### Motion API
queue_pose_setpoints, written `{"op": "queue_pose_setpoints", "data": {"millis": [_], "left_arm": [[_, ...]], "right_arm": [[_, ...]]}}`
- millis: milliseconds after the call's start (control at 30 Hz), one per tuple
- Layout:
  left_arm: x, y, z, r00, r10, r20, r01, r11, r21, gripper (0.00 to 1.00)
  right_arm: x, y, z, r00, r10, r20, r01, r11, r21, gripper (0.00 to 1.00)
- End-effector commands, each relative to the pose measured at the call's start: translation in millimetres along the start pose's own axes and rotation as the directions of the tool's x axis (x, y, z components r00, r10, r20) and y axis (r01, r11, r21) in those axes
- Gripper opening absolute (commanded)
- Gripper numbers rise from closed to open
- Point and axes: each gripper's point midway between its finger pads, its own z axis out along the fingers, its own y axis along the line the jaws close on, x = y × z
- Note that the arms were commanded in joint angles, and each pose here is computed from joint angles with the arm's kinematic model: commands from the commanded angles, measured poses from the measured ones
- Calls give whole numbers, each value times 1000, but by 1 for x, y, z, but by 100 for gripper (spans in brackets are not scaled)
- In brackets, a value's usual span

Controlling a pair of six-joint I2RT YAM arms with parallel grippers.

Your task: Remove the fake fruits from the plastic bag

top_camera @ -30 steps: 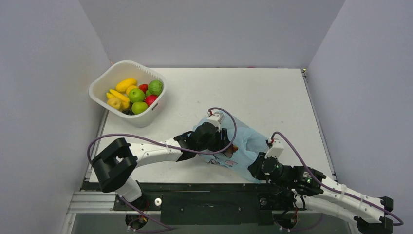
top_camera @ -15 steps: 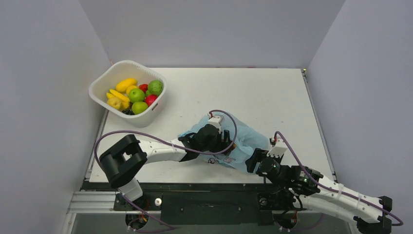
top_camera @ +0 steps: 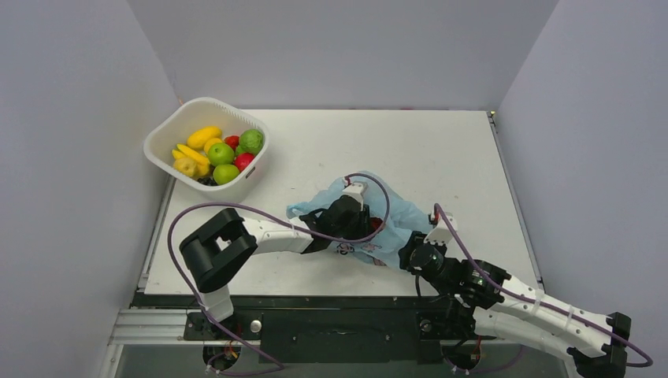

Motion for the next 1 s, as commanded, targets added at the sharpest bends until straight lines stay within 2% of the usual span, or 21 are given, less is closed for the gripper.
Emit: {"op": "queue_pose_setpoints", "data": {"millis": [0,33,67,100,133,233,300,500,567,600,633,667,733,767,800,833,867,900,967], "left_arm": [[-31,-10,-8,998,9,55,-11,999,37,15],[-37,-8,-13,998,4,62,-6,999,34,5],[-37,-3,-17,998,5,58,-6,1000,27,1],[-44,0,-24,997,0,72,-1,1000,25,0],[-44,9,-28,998,-1,70,0,1000,10,0],[-55,16,-55,995,-5,103,4,1000,10,0],[-56,21,-73,993,-3,114,3,1000,6,0],[-38,34,-119,995,-14,101,13,1000,13,0],[-27,41,-130,995,-31,90,31,999,8,0],[-24,45,-134,995,-36,90,36,999,3,0],[-21,48,-141,993,-51,102,51,999,6,0],[-18,50,-145,993,-59,106,59,998,5,0],[-16,57,-157,989,-73,128,74,997,-5,0],[-19,59,-167,986,-77,150,79,997,-7,0],[-22,59,-176,983,-80,168,81,997,-1,0],[-24,61,-182,979,-84,184,87,996,-7,0],[-26,61,-192,976,-88,200,90,996,-1,0],[-28,62,-198,973,-91,213,94,996,-3,0],[-30,62,-212,968,-98,233,99,995,6,0]], "right_arm": [[-12,9,6,998,38,49,-37,999,-18,31],[-13,9,8,998,38,54,-37,999,-13,22],[-13,7,10,998,36,56,-36,999,-2,16],[-14,3,13,998,34,59,-36,999,20,6],[-14,2,16,998,24,55,-25,999,28,2],[-13,-7,27,999,11,37,-13,997,72,0],[-12,-4,34,1000,-12,19,11,999,50,0],[-16,49,41,980,-197,-9,192,963,-188,0],[-16,72,40,966,-257,-7,244,924,-296,0],[-14,96,33,957,-289,9,267,871,-412,0],[-9,111,30,949,-315,0,277,834,-478,0],[-11,127,25,941,-337,39,306,795,-523,0],[3,150,30,903,-428,32,372,741,-559,0],[-7,167,26,896,-440,61,392,718,-575,0],[12,176,30,854,-519,40,441,680,-585,0],[3,196,24,846,-529,68,456,651,-607,0],[20,206,25,809,-585,54,483,611,-627,0],[10,231,13,808,-582,92,484,566,-667,0],[22,252,2,787,-609,97,481,506,-716,0]]}}
